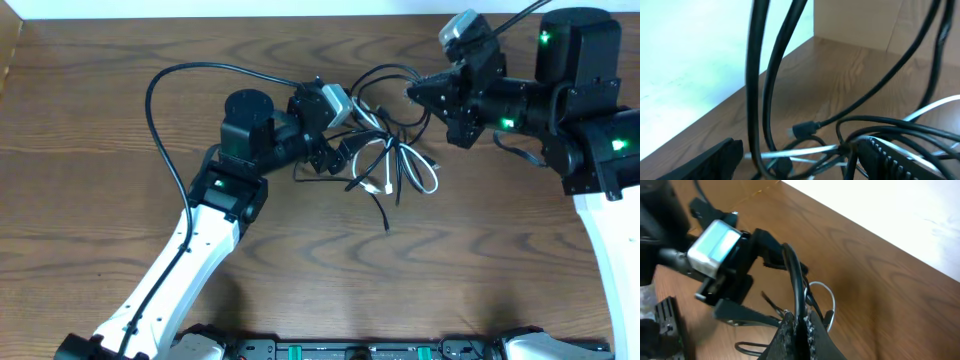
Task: Untangle cables
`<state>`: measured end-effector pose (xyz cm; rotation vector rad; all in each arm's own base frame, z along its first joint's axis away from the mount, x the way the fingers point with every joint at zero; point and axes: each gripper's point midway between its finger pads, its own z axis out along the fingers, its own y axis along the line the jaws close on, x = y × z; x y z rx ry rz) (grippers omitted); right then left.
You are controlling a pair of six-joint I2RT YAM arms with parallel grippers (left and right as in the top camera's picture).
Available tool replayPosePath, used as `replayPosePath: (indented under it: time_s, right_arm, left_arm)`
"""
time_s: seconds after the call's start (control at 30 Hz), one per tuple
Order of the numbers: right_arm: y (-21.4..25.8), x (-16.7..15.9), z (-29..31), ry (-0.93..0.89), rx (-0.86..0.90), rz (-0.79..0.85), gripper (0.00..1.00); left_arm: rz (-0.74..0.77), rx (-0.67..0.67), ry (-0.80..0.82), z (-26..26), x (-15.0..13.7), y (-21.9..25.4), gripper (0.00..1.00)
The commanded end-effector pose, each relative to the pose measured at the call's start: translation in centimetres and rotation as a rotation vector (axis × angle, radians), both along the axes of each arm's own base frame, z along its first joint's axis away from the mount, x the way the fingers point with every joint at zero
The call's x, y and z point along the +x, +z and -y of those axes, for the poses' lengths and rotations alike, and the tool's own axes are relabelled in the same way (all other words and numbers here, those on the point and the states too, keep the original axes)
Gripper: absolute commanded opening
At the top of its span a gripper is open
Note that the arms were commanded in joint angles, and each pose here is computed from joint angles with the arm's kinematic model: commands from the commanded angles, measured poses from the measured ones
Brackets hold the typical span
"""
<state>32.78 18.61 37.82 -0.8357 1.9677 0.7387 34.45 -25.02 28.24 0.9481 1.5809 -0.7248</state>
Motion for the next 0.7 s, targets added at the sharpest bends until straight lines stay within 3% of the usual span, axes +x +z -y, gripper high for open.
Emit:
replayPosePath:
  time_s: [0.0, 0.4, 0.67]
  right_arm:
    - [2.2, -1.7, 0.0, 0.025, 0.012, 0.074, 0.01]
    - [5.7, -7.1, 0.9, 0.044, 0.038, 0.158, 0.01]
    - [6.7, -9.0, 0.7, 0.081, 0.069, 0.178, 0.01]
  left_arm:
    - [0.040, 0.027, -0.016, 0.1, 0.3, -0.3, 0.79]
    - [0.014, 0.045, 0.007, 0.0, 1.1, -1.6, 0.75]
    - [0.029, 0.038, 0.007, 0.2, 1.5, -1.5, 0.75]
